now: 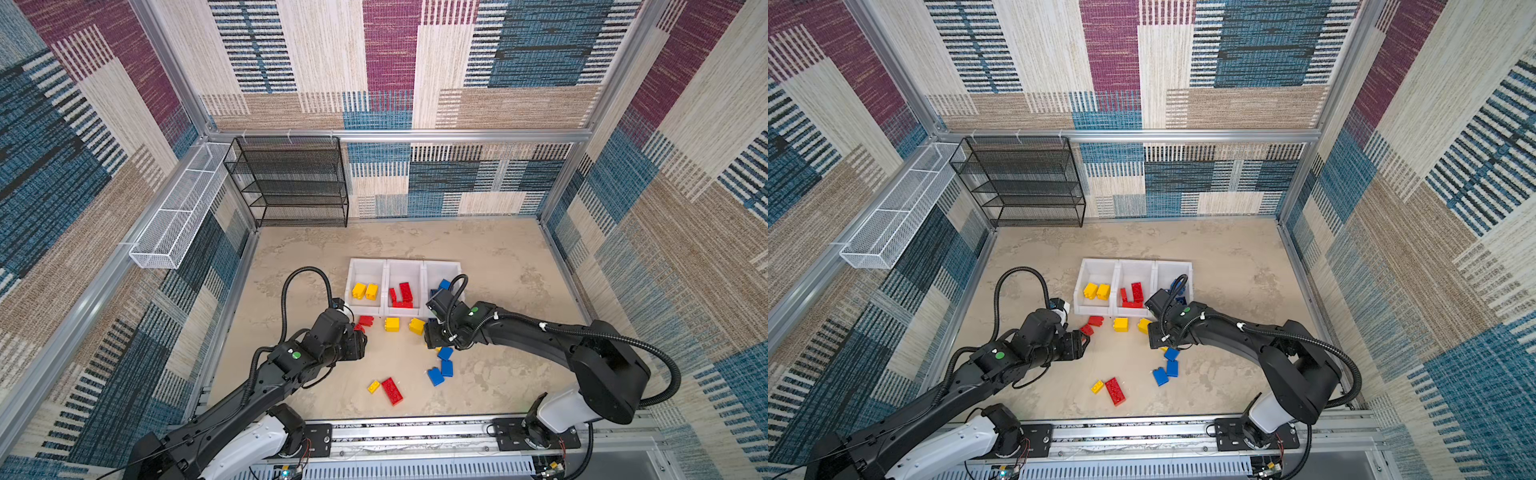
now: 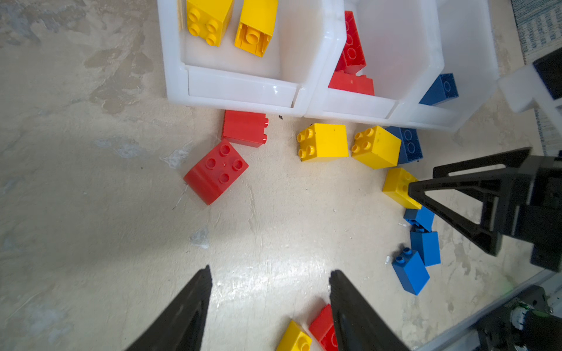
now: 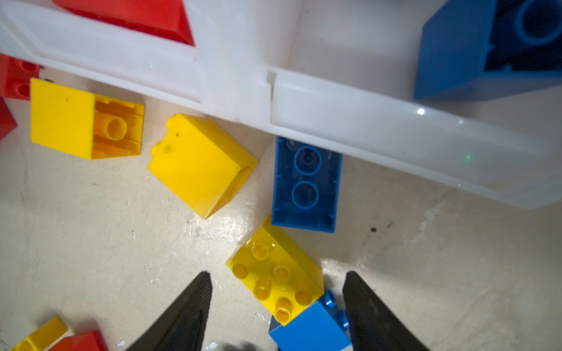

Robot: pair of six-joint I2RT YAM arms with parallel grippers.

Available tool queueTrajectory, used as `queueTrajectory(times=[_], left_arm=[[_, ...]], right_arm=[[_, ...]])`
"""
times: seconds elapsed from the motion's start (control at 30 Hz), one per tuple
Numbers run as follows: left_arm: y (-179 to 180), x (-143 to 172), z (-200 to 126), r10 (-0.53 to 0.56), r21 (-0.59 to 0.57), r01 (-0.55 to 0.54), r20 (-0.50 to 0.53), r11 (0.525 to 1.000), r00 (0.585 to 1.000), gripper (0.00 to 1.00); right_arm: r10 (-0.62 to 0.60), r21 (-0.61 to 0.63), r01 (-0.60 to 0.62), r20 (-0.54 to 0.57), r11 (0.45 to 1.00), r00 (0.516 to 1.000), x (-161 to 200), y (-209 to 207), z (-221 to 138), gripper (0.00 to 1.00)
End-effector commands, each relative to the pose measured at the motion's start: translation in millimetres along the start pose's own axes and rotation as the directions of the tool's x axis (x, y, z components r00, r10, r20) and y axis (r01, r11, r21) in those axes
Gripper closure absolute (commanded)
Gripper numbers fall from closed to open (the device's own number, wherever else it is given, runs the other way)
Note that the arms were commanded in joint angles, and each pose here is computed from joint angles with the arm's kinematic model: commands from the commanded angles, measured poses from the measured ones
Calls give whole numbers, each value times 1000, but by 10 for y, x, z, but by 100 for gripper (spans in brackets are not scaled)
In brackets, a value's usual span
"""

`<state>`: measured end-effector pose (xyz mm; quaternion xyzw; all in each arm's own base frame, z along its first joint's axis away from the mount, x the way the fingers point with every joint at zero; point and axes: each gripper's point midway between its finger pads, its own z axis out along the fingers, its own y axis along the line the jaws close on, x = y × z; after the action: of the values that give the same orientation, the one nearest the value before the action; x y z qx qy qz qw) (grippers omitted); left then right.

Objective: Sort the legos into containers by color
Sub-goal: Pick up the lego from the center of the table.

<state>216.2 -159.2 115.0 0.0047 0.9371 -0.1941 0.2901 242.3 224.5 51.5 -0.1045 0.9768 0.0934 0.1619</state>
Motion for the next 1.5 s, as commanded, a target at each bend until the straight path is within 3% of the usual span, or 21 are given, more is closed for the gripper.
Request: queueTrajectory(times=[0.0,0.37,0.67,0.9,1.27,1.47], left_arm=[[-7,16,4,-28,7,28,-6,1000,1000,35],[5,54,-1,-58,3,58,-24,998,998,35],[41,4,-51,-59,-17,59,2,998,998,35],[87,-25,-105,-47,-40,48,23,998,999,35],[111,-47,-158,-47,-44,49,46,998,998,34],[72,-133,-245,-61,-21,63,88,998,994,34]], right_arm=[[-105,-2,105,30,994,994,-85,35,0,29],[-251,-16,252,33,968,967,-96,80,96,37],[-259,-20,260,24,965,965,-28,57,170,43],[-255,-23,256,25,966,967,-4,56,198,59],[-246,-12,247,23,969,969,-1,68,203,65],[-239,-22,242,81,970,968,-173,195,16,70]])
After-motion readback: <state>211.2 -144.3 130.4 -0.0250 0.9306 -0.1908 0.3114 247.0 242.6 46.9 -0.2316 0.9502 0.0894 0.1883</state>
